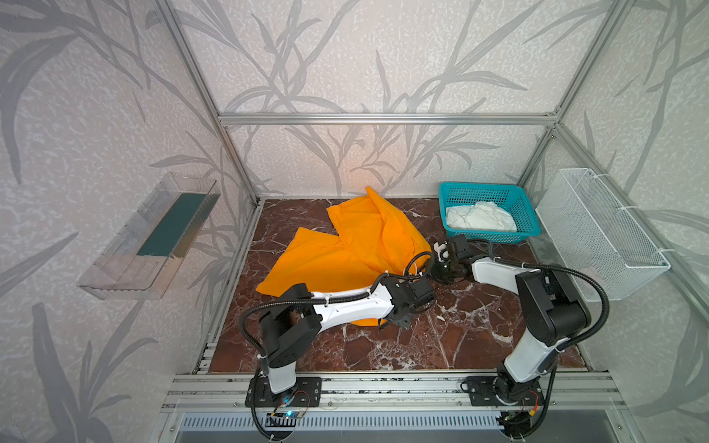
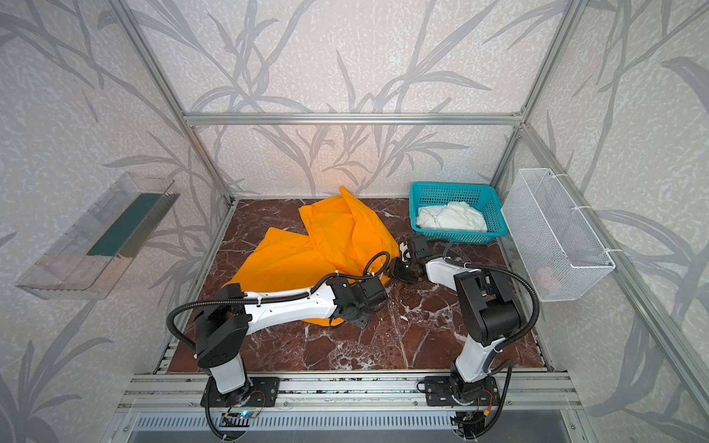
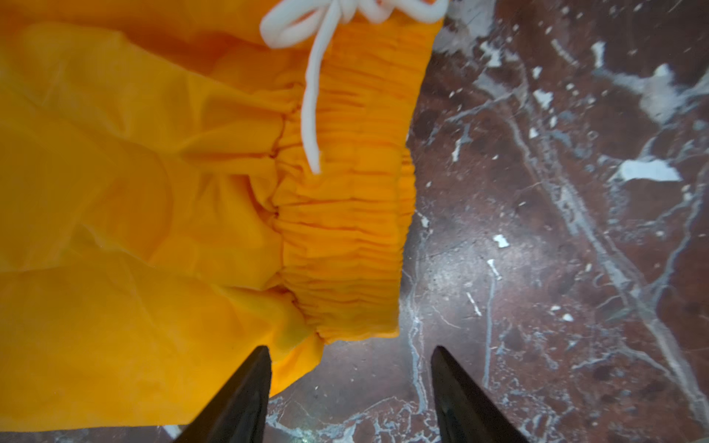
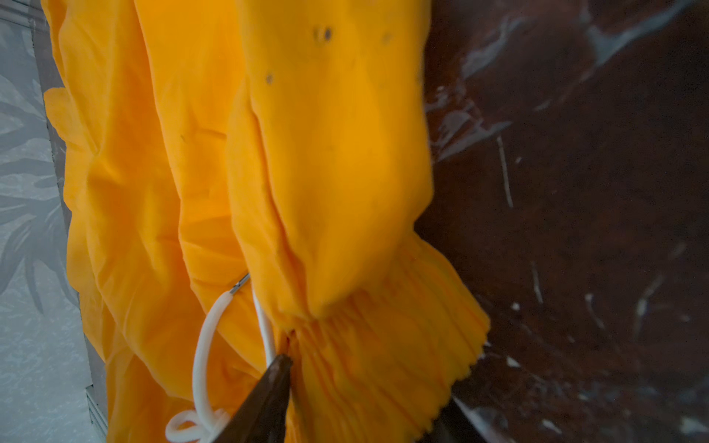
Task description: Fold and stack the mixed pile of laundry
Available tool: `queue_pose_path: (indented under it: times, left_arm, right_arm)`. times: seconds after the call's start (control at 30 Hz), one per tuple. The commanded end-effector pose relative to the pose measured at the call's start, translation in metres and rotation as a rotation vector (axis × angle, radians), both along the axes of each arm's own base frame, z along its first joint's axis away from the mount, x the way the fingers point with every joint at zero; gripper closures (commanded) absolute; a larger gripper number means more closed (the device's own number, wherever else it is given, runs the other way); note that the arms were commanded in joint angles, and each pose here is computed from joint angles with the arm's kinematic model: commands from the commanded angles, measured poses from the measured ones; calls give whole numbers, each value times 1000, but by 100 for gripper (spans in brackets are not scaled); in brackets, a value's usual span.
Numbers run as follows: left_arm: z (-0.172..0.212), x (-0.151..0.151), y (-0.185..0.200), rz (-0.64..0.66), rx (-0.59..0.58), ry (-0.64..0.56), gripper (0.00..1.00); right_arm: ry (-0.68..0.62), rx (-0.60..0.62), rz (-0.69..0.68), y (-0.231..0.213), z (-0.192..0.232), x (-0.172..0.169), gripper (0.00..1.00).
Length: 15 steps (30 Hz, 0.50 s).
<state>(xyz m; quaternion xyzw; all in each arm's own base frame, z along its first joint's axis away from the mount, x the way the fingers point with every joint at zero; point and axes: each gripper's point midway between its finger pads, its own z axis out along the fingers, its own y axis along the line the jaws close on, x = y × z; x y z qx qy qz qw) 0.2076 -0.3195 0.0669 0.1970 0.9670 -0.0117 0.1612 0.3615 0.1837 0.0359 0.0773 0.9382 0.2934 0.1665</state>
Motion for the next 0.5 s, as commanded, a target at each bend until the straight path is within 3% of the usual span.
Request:
queue_pose_path:
  times: [0.0,0.13,0.27,0.47]
  left_arm:
    - [-9,1,-2,48,-19,3,35]
    - [-26,4,10,100,60,-3,41]
    - [-30,9,29,122,172,-34,57]
    - [-28,5,43,58,252,-31,79]
  right_arm:
    - [-14,17,-3,3,0,4,51]
    - [-26,20,-10,4,-1,10,52]
    - [-48,17,-12,6,-3,20,53]
    - [-77,-10,-11,7,-1,40,85]
